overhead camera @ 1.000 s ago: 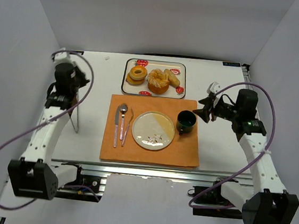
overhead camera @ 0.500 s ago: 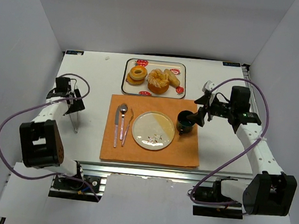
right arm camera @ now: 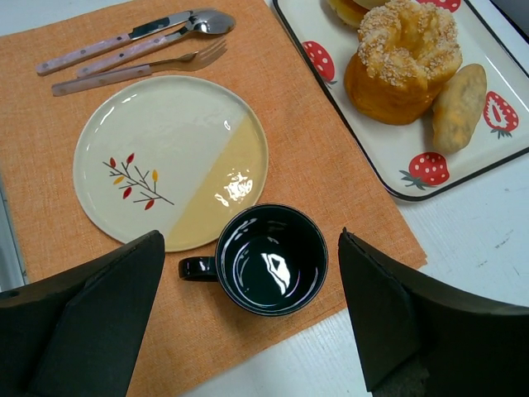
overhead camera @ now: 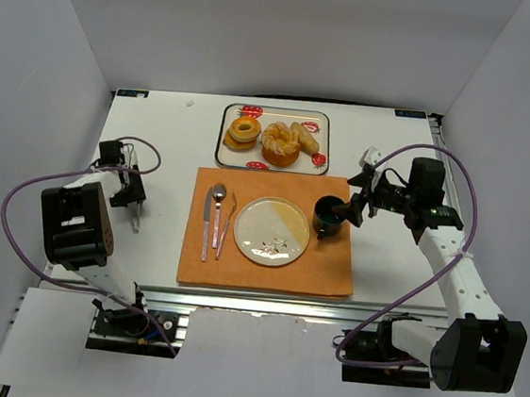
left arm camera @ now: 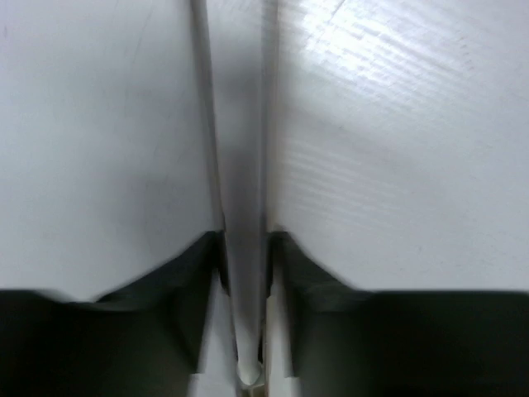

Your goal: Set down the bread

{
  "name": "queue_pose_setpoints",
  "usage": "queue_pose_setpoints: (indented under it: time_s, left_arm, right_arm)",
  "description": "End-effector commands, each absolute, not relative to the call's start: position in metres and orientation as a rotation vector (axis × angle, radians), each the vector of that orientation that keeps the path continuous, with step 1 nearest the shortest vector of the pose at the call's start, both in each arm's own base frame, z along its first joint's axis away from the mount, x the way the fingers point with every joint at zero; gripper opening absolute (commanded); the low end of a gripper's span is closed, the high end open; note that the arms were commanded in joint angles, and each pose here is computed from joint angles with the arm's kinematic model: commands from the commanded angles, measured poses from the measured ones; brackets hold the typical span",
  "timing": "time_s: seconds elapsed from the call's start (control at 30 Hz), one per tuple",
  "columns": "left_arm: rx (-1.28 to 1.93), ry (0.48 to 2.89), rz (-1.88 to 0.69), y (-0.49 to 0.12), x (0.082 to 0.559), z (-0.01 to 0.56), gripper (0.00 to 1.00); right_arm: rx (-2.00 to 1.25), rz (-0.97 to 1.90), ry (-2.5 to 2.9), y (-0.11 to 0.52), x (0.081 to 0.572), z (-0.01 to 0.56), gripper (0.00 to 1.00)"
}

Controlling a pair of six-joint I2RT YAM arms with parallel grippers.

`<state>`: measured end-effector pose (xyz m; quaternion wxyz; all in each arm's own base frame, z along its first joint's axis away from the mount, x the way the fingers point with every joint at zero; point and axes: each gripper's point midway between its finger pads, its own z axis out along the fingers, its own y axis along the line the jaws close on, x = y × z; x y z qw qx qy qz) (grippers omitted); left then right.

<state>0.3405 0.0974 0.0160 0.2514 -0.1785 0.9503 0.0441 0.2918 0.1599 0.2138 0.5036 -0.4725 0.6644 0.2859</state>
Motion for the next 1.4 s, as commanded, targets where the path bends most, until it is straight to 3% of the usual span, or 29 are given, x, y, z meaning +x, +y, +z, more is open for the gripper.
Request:
queue_pose_setpoints:
  time_s: [0.0,0.13,0.23,0.37,0.4,0.57,0.8,1.07,1.37]
  left_arm:
    - [-0.503,2.667,0.057,0.088,0.322,-0.016,0.36]
    - [-0.537,2.610,0.063,0.090,0.326,-0.006,0.21]
    - [-0.561,2.478,-0.092,0.071,0.351,0.031,0.15]
    - [-0.578,2.268,-0.462,-0.007,0.397,0.111,0.07]
    - [-0.483,2.261,-0.619,-0.054,0.398,0.127,0.07]
    - [-0.469,2.080,-1.032,-0.162,0.398,0.195,0.16]
    - [-0.401,2.108,-1.149,-0.224,0.387,0.210,0.27]
    - [-0.413,2.214,-1.123,-0.252,0.391,0.188,0.44]
    - [-0.405,2.234,-1.059,-0.252,0.399,0.184,0.47]
  right_arm:
    - [-1.133,0.649,1.570,0.159,0.296,0.225,0.89]
    - [-1.131,0.634,1.566,0.158,0.297,0.227,0.89]
    - [-1.130,0.624,1.560,0.157,0.297,0.230,0.89]
    - [-1.122,0.621,1.557,0.157,0.301,0.233,0.89]
    - [-1.117,0.627,1.559,0.157,0.301,0.233,0.89]
    - [-1.109,0.632,1.548,0.159,0.304,0.237,0.89]
    - [-1.103,0.647,1.541,0.160,0.302,0.236,0.90]
    - [-1.097,0.627,1.537,0.158,0.299,0.236,0.89]
    - [-1.097,0.631,1.541,0.158,0.297,0.233,0.89]
